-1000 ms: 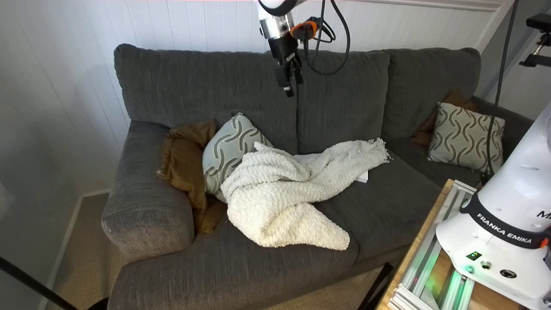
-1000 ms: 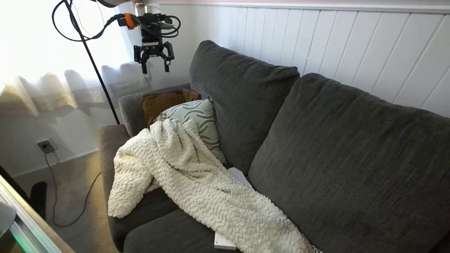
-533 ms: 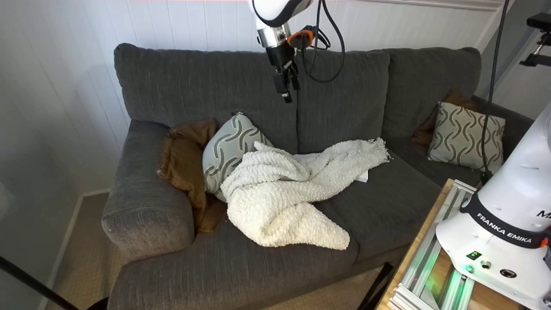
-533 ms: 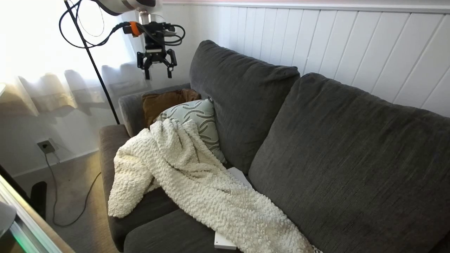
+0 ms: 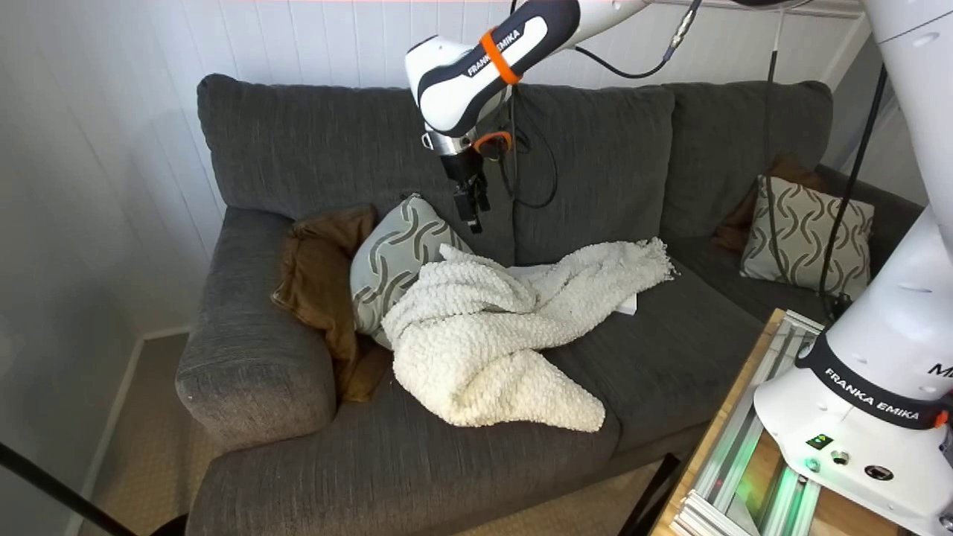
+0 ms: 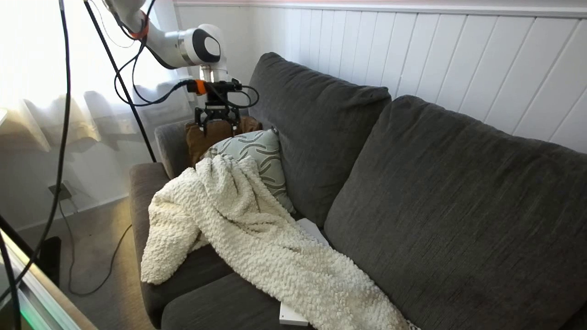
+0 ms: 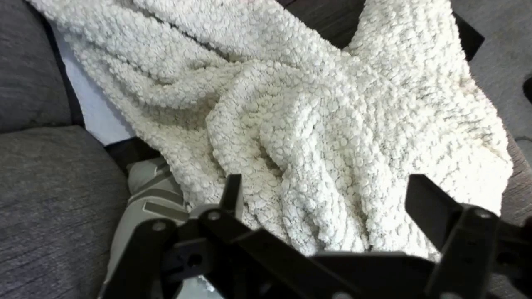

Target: Move the towel to the left

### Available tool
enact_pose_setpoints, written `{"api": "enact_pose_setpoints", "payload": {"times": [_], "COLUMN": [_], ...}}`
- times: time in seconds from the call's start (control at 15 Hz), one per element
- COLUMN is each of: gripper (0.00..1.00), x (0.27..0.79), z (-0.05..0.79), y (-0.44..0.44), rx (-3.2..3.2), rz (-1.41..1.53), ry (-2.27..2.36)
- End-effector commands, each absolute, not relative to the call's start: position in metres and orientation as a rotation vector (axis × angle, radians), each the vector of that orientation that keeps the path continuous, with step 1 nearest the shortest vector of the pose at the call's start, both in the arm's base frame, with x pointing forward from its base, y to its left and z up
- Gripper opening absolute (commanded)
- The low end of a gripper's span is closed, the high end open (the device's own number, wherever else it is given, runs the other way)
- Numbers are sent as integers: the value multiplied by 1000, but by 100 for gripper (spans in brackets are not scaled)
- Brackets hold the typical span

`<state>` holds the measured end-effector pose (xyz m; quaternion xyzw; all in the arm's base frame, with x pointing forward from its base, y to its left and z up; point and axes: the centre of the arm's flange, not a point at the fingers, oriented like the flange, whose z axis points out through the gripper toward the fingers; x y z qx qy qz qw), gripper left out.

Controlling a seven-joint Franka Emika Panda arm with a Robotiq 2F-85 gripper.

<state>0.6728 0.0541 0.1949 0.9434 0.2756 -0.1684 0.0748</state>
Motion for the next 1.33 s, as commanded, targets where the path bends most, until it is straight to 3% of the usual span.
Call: {"api": "enact_pose_setpoints", "payload": {"times": [0.0,0.13,0.2,1.27], "gripper": [100,100,100,100], "x": [702,709,688,730], "z": [168,159,166,92], "y": [64,69,68,61], "rx": [2843,2809,2814,2733], "rz": [-431,-413,-445,-364], "ry": [1041,1173,1052,1514]}}
